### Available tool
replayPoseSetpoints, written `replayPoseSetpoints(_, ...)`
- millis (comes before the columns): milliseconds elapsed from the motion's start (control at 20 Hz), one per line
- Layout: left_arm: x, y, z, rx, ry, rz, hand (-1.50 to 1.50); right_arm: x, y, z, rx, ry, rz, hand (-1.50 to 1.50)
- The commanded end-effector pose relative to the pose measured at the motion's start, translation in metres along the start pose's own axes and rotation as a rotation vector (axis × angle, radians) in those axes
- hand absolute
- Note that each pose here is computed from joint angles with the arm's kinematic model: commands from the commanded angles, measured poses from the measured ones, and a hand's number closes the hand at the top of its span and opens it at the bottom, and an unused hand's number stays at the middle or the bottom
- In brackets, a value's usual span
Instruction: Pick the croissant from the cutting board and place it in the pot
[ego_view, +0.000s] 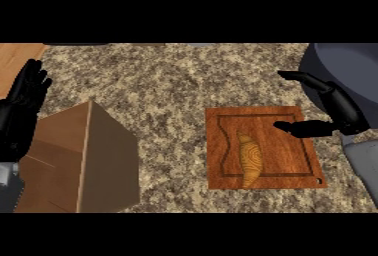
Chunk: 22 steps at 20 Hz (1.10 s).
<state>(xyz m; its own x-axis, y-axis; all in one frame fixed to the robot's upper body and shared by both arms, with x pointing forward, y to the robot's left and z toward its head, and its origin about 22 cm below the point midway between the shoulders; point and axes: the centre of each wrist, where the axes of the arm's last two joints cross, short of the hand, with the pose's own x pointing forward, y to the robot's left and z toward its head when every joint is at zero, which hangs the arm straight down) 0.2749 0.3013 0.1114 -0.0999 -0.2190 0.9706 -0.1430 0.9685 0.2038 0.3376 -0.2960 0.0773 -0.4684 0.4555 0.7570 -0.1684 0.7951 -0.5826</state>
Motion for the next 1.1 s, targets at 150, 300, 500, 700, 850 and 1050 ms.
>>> replayPoseSetpoints(150,-0.012,-0.024,0.005,0.027,0.076,0.122,0.00,0.016,-0.019,-0.009,0.212,-0.076,0.071,-1.50)
replayPoseSetpoints(300,-0.013,-0.014,0.005,0.031,0.092,0.121,0.00,0.034,-0.016,-0.025,0.360,0.002,0.164,-1.50)
replayPoseSetpoints(500,-0.007,-0.014,0.010,0.015,0.075,0.113,0.00,0.056,-0.003,-0.044,0.579,0.105,0.315,-1.50)
replayPoseSetpoints(700,-0.007,-0.009,0.008,0.044,0.090,0.116,0.00,0.075,0.010,-0.045,0.731,0.159,0.447,-1.50)
replayPoseSetpoints(850,-0.005,-0.012,0.003,0.047,0.086,0.143,0.00,0.093,0.052,-0.051,0.832,0.188,0.508,-1.50)
replayPoseSetpoints(1050,-0.025,-0.020,0.010,0.036,0.074,0.114,0.00,0.104,0.078,-0.060,0.876,0.253,0.524,-1.50)
